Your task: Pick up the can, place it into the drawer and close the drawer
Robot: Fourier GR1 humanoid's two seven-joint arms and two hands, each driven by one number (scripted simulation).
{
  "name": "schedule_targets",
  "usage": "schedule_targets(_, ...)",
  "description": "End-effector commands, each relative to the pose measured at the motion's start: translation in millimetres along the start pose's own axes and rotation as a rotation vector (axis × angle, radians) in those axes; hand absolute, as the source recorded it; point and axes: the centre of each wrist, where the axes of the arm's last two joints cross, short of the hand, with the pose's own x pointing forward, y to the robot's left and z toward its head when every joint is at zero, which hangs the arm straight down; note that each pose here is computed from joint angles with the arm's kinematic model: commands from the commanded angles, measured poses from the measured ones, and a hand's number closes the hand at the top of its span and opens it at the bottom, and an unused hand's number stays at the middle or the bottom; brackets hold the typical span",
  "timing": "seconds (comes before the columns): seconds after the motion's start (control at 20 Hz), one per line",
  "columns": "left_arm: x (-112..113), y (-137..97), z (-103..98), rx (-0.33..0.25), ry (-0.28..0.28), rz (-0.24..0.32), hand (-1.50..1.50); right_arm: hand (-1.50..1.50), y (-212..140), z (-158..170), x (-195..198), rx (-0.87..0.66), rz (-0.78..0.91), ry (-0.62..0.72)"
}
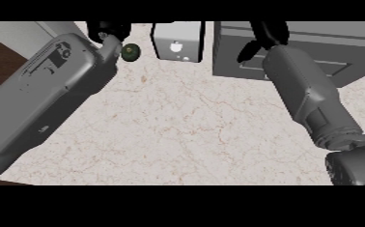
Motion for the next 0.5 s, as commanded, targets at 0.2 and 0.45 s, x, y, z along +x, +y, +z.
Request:
schedule_targets(0.2,-9,12,4,0.001,0.008,-0.009,-1.5,-1.5,-30,-23,11,-0.136,-0.511,0.092)
schedule_targets(0.45,2,10,6,0.0,0.02,0.002,-1.5,-1.5,-29,-21,5,-0.127,-0.591,0.091)
